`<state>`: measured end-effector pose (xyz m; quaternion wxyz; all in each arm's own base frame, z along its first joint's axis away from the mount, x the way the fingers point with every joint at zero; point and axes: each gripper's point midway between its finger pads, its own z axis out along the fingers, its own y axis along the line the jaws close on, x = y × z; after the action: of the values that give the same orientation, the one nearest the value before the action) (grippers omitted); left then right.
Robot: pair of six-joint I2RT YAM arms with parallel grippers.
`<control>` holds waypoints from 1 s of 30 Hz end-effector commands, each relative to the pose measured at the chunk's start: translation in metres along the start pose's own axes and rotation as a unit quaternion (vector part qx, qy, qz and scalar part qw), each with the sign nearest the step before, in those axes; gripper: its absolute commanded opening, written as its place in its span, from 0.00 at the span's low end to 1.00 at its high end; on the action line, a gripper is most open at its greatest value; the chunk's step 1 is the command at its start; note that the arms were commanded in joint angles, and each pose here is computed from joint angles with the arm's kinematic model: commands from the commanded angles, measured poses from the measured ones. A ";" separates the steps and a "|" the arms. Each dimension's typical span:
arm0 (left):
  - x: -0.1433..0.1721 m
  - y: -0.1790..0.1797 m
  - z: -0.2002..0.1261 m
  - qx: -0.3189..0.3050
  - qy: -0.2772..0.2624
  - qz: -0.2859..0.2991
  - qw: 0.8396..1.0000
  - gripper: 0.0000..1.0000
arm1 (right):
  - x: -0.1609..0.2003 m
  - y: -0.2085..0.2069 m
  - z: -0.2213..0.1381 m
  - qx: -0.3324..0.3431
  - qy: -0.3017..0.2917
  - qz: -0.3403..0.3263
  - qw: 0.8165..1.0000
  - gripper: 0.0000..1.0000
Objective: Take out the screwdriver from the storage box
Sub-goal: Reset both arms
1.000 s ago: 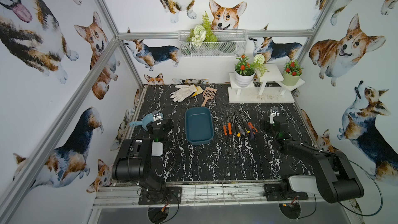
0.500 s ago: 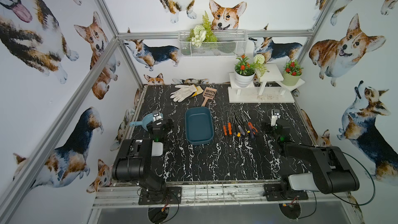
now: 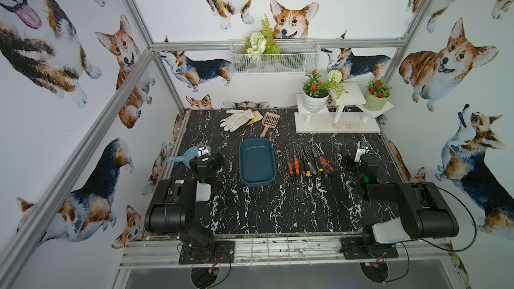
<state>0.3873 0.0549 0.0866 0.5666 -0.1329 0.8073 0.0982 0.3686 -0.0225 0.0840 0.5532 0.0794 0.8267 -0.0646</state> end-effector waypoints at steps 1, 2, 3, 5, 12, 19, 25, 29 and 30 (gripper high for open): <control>-0.006 -0.001 0.000 0.003 -0.013 -0.004 1.000 1.00 | -0.009 -0.010 -0.001 0.029 -0.019 0.021 0.999 1.00; -0.006 -0.001 0.000 0.002 -0.013 -0.004 1.000 1.00 | -0.009 -0.010 -0.001 0.030 -0.020 0.021 0.999 1.00; -0.007 -0.001 0.000 0.002 -0.013 -0.004 1.000 1.00 | -0.010 -0.010 -0.001 0.029 -0.021 0.021 0.999 1.00; -0.006 -0.001 0.000 0.002 -0.013 -0.004 1.000 1.00 | -0.009 -0.010 -0.001 0.029 -0.020 0.021 0.999 1.00; -0.007 -0.001 0.000 0.002 -0.014 -0.004 1.000 1.00 | -0.009 -0.009 -0.001 0.026 -0.020 0.018 0.999 1.00; -0.006 -0.001 0.000 0.002 -0.013 -0.002 1.000 1.00 | -0.009 -0.009 -0.001 0.026 -0.020 0.018 0.999 1.00; -0.006 -0.001 0.000 0.001 -0.012 -0.003 1.000 1.00 | -0.009 -0.009 -0.001 0.026 -0.020 0.018 0.999 1.00; -0.006 -0.002 0.001 0.002 -0.011 -0.002 1.000 1.00 | -0.009 -0.009 -0.001 0.026 -0.020 0.018 0.999 0.99; -0.006 -0.002 0.000 0.002 -0.012 -0.002 1.000 1.00 | -0.009 -0.009 -0.001 0.026 -0.020 0.018 0.999 1.00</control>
<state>0.3874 0.0542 0.0866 0.5666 -0.1320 0.8074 0.0979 0.3673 -0.0300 0.0853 0.5548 0.1009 0.8223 -0.0763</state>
